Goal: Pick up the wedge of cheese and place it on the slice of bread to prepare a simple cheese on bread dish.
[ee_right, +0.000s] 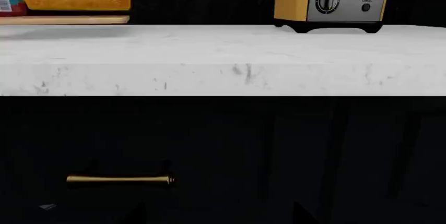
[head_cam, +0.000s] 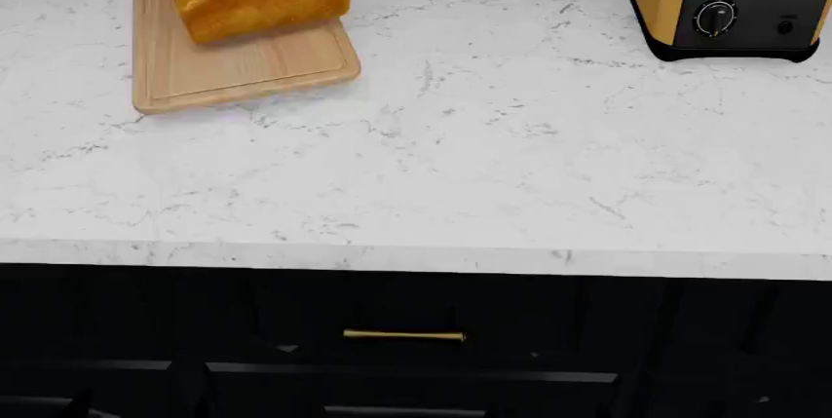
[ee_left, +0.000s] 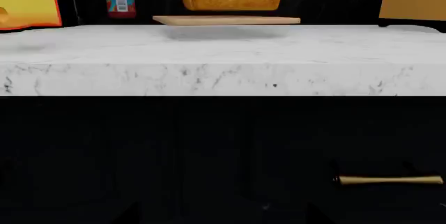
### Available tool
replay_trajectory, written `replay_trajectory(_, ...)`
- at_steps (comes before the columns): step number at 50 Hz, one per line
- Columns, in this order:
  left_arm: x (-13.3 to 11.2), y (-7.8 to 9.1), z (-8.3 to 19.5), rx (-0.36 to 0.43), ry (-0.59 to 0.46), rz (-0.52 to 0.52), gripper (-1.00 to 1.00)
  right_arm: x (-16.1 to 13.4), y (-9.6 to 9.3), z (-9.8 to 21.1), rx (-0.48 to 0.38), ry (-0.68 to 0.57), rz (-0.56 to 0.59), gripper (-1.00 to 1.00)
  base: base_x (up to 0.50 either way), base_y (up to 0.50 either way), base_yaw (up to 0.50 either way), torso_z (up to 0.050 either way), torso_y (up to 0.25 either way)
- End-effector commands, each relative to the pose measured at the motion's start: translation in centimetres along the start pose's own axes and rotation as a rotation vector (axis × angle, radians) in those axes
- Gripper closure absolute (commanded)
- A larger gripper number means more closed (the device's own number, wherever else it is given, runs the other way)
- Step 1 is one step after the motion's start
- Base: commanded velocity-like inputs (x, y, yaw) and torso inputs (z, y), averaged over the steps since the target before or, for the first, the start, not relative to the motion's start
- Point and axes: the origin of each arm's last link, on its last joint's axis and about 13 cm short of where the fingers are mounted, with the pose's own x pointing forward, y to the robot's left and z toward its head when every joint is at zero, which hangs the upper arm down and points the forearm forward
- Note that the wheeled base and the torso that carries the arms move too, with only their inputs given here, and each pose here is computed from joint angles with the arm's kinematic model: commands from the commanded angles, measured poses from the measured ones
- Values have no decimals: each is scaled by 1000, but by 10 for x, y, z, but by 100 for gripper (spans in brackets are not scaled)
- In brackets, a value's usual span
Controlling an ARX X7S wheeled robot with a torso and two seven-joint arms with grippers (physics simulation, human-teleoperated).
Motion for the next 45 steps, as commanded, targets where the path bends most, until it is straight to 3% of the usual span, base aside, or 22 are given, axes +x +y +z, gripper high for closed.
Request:
replay_trajectory(1, 0, 0, 0, 0, 0, 0, -100, 0, 0, 0, 0, 0, 0, -100, 0, 0, 0, 0, 0)
replay_trajectory(3, -1, -1, 4, 11, -2, 3, -100, 1, 0, 1, 5, 11, -3, -100, 0, 0, 0, 0, 0)
replay_trajectory(4, -1, 0, 6, -18, 10, 16, -100, 2, 1, -1, -42, 14, -18, -100, 0, 0, 0, 0, 0)
replay_trajectory(5, -2, 1, 11, -30, 18, 16, -100, 2, 1, -1, -29, 21, -17, -100, 0, 0, 0, 0, 0)
replay_trajectory(6, -6, 0, 15, 14, -28, 2, -100, 1, 1, 1, -28, 24, -18, -100, 0, 0, 0, 0, 0)
replay_trajectory(17, -19, 3, 49, 30, -78, 4, -100, -5, 0, 30, -81, 16, -22, -100, 0, 0, 0, 48, 0)
replay_trajectory(20, -19, 1, 60, 56, -87, -25, -100, -5, -1, 45, -79, -6, -18, -100, 0, 0, 0, 50, 0)
replay_trajectory(29, 5, 4, 128, 112, -140, -25, -100, 4, -6, 106, -116, -41, 13, -100, 0, 0, 0, 50, 0)
replay_trajectory(36, 16, 4, 166, 80, -154, -44, -100, 11, -12, 150, -82, -66, 30, -100, 0, 0, 0, 50, 0)
replay_trajectory(38, 17, 5, 169, 85, -161, -39, -100, 10, -12, 154, -92, -76, 28, -100, 0, 0, 0, 50, 0)
replay_trajectory(39, 16, 6, 167, 85, -168, -35, -100, 10, -12, 152, -56, -70, 49, -100, 0, 0, 0, 50, 0)
replay_trajectory(41, 13, 7, 137, 54, -137, -49, -100, 17, -10, 122, -67, -46, 32, -100, 0, 0, 0, 50, 0)
replay_trajectory(42, 13, 8, 118, 79, -127, -39, -100, 19, -10, 106, -63, -30, 27, -100, 0, 0, 0, 50, 0)
replay_trajectory(45, 13, 8, 117, 79, -127, -39, -100, 19, -10, 105, -63, -31, 27, -100, 0, 0, 0, 50, 0)
